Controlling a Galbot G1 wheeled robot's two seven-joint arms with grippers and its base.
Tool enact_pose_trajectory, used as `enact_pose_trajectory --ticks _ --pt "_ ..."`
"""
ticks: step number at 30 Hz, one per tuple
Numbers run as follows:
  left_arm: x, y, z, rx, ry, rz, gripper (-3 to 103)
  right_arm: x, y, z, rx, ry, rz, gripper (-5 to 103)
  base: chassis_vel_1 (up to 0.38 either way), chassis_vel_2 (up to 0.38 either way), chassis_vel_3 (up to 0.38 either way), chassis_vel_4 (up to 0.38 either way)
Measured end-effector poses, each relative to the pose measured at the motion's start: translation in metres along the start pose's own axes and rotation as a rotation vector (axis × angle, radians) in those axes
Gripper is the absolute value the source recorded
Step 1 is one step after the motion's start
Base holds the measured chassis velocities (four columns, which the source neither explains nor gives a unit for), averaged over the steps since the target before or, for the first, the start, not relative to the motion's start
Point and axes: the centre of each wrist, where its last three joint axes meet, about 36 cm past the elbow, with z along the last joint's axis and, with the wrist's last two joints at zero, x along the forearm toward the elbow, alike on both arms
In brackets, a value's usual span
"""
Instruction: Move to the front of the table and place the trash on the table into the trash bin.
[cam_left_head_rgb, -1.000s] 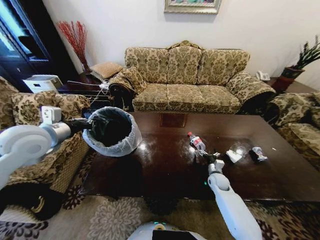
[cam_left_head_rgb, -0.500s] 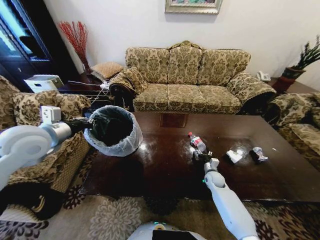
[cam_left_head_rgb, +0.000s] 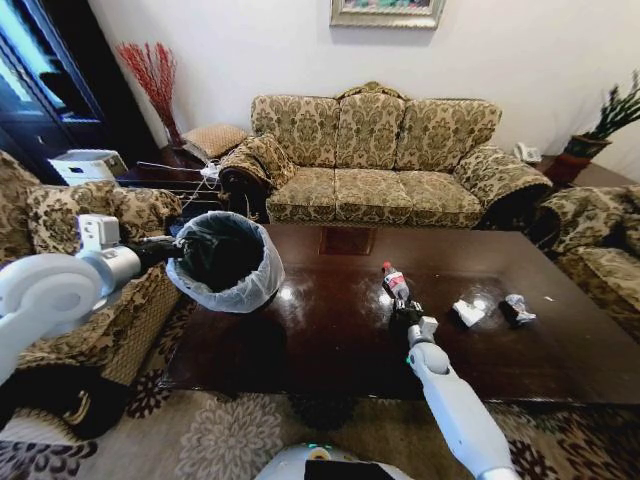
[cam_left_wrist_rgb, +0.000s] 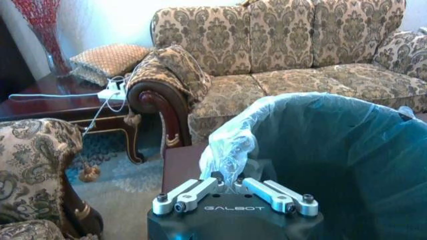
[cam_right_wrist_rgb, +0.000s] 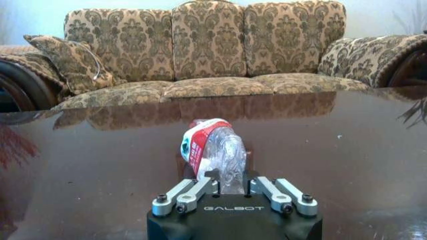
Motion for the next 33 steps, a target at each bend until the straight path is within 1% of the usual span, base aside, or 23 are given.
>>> enact_pose_trajectory --ticks 4,5,6,8,10,11,12,14,15,16,17,18,19,20,22,23,24,26,27,29,31,32,33 --pt "0.0 0.0 0.0 -0.002 0.003 0.0 1 0.005 0.001 -0.011 -0.021 -0.028 -0.026 15 0.0 0.0 0.0 0.0" --pt "0.0 0.0 0.0 -0.002 0.003 -0.001 1 0.008 0.003 -0.018 -0.029 -0.043 -0.038 15 0.0 0.0 0.0 0.0" --pt "-0.001 0.001 0.0 -0.002 0.004 -0.001 1 0.014 0.008 -0.037 -0.055 -0.07 -0.072 15 0.0 0.0 0.0 0.0" --pt "-0.001 0.001 0.0 -0.002 0.004 -0.002 1 0.017 0.01 -0.044 -0.065 -0.079 -0.087 15 0.0 0.0 0.0 0.0" --pt "-0.005 0.006 0.003 0.001 0.016 -0.018 1 0.035 0.022 -0.092 -0.093 -0.169 -0.203 15 0.0 0.0 0.0 0.0" --pt "-0.005 0.006 0.003 0.001 0.016 -0.018 1 0.035 0.022 -0.092 -0.093 -0.169 -0.203 15 0.0 0.0 0.0 0.0" --pt "-0.007 0.01 0.005 0.002 0.023 -0.029 1 0.043 0.026 -0.111 -0.094 -0.211 -0.261 15 0.0 0.0 0.0 0.0" --pt "-0.011 0.016 0.01 0.004 0.033 -0.048 1 0.059 0.036 -0.149 -0.075 -0.313 -0.404 15 0.0 0.0 0.0 0.0" --pt "-0.011 0.016 0.01 0.004 0.033 -0.048 1 0.059 0.036 -0.149 -0.075 -0.313 -0.404 15 0.0 0.0 0.0 0.0" --pt "-0.013 0.02 0.014 0.003 0.04 -0.059 1 0.071 0.04 -0.174 -0.041 -0.376 -0.511 15 0.0 0.0 0.0 0.0" --pt "-0.016 0.023 0.018 -0.003 0.048 -0.07 1 0.081 0.044 -0.194 -0.016 -0.405 -0.605 15 0.0 0.0 0.0 0.0" --pt "-0.018 0.025 0.02 -0.01 0.051 -0.076 1 0.09 0.046 -0.21 0.006 -0.415 -0.676 15 0.0 0.0 0.0 0.0" --pt "-0.018 0.025 0.02 -0.01 0.051 -0.076 1 0.09 0.046 -0.21 0.006 -0.415 -0.676 15 0.0 0.0 0.0 0.0" --pt "-0.02 0.026 0.024 -0.021 0.054 -0.086 1 0.103 0.048 -0.232 0.052 -0.408 -0.776 15 0.0 0.0 0.0 0.0" --pt "-0.022 0.025 0.026 -0.032 0.059 -0.086 1 0.117 0.047 -0.26 0.147 -0.395 -0.903 14 0.0 0.0 0.0 0.0" --pt "-0.022 0.025 0.026 -0.032 0.059 -0.086 1 0.117 0.047 -0.26 0.147 -0.395 -0.903 14 0.0 0.0 0.0 0.0" --pt "-0.023 0.023 0.026 -0.039 0.06 -0.082 1 0.126 0.05 -0.277 0.206 -0.39 -0.976 14 0.0 0.0 0.0 0.0" --pt "-0.022 0.02 0.025 -0.048 0.059 -0.07 1 0.141 0.059 -0.302 0.261 -0.374 -1.061 14 0.0 0.0 0.0 0.0" --pt "-0.022 0.02 0.025 -0.048 0.059 -0.07 1 0.141 0.059 -0.302 0.261 -0.374 -1.061 14 0.0 0.0 0.0 0.0" --pt "-0.022 0.014 0.023 -0.064 0.059 -0.055 1 0.155 0.068 -0.319 0.298 -0.351 -1.119 14 0.0 0.0 0.0 0.0" --pt "-0.023 0.006 0.02 -0.092 0.059 -0.035 1 0.166 0.074 -0.331 0.343 -0.328 -1.148 14 0.0 0.0 0.0 0.0" --pt "-0.023 0.006 0.02 -0.092 0.059 -0.035 1 0.166 0.074 -0.331 0.343 -0.328 -1.148 14 0.0 0.0 0.0 0.0" --pt "-0.022 0.001 0.018 -0.111 0.059 -0.022 1 0.168 0.078 -0.337 0.369 -0.32 -1.16 14 0.0 0.0 0.0 0.0"
